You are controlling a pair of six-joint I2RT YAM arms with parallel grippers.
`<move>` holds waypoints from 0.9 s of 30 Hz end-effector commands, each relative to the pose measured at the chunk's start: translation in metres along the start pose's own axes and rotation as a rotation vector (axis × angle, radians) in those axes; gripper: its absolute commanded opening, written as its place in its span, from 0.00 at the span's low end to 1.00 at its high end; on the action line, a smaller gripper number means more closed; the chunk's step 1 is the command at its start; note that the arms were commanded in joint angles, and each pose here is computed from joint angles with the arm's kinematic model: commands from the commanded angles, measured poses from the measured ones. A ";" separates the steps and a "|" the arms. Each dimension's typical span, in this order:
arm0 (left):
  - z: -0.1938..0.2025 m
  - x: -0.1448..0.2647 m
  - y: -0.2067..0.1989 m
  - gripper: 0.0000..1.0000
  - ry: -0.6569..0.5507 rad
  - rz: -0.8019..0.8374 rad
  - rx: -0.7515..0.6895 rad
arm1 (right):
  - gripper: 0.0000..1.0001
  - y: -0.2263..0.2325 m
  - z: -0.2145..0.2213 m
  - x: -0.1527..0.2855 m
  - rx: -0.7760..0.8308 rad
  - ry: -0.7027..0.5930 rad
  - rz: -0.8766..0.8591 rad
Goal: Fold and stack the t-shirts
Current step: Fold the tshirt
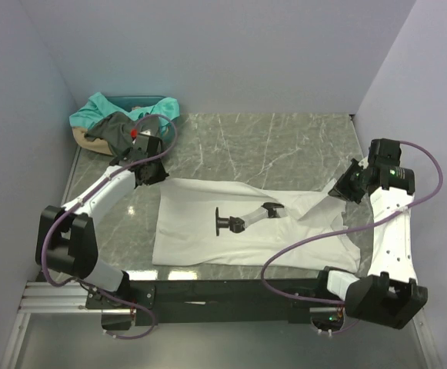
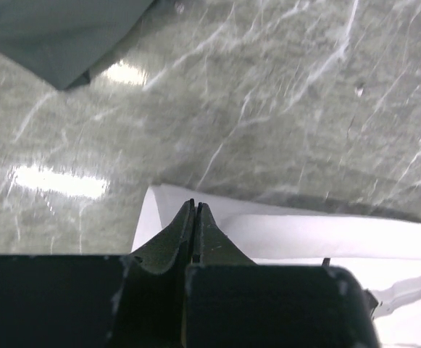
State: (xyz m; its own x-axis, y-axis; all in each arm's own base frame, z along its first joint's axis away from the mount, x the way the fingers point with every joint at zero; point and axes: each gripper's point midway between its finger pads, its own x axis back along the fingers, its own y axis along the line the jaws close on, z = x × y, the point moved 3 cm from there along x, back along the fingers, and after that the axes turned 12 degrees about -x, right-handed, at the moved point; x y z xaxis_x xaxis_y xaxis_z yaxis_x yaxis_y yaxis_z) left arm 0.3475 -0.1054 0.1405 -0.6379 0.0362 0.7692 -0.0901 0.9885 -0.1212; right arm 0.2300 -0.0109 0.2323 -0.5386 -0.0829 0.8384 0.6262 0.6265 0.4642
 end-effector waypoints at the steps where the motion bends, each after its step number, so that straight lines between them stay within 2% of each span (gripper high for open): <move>1: 0.006 0.015 0.000 0.01 -0.012 0.030 0.011 | 0.00 -0.015 0.017 0.015 -0.011 0.000 0.042; 9: 0.026 0.032 0.003 0.01 0.011 0.065 0.033 | 0.00 -0.033 0.034 0.036 -0.009 -0.030 0.096; 14: 0.032 0.043 0.006 0.01 0.016 0.065 0.034 | 0.00 -0.041 0.046 0.043 -0.016 -0.005 0.113; 19: 0.047 0.056 0.012 0.06 0.074 0.049 0.061 | 0.00 -0.053 0.062 0.048 -0.016 0.018 0.143; 20: 0.047 0.061 0.012 0.09 0.076 0.050 0.069 | 0.00 -0.056 0.065 0.047 -0.018 0.030 0.152; 21: 0.052 0.065 0.013 0.21 0.093 0.041 0.093 | 0.00 -0.058 0.068 0.050 -0.014 0.030 0.153; 23: 0.059 0.079 0.020 0.38 0.110 0.021 0.117 | 0.00 -0.065 0.074 0.053 -0.015 0.036 0.182; 24: 0.061 0.084 0.022 0.54 0.112 0.010 0.145 | 0.00 -0.066 0.076 0.056 -0.020 0.023 0.172; 25: 0.063 0.090 0.024 0.62 0.112 -0.001 0.156 | 0.03 -0.066 0.077 0.057 -0.022 0.015 0.170; 27: 0.068 0.105 0.030 0.70 0.108 -0.015 0.179 | 0.17 -0.064 0.075 0.062 -0.030 -0.013 0.152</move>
State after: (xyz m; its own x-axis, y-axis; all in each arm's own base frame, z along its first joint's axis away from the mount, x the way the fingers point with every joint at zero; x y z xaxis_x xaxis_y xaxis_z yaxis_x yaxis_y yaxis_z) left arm 0.2514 -0.0906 0.1669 -0.5765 0.0765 0.8135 -0.1717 0.9620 -0.2121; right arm 0.1384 -0.0004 0.2323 -0.4894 0.0076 0.8720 0.6872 0.6190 0.3803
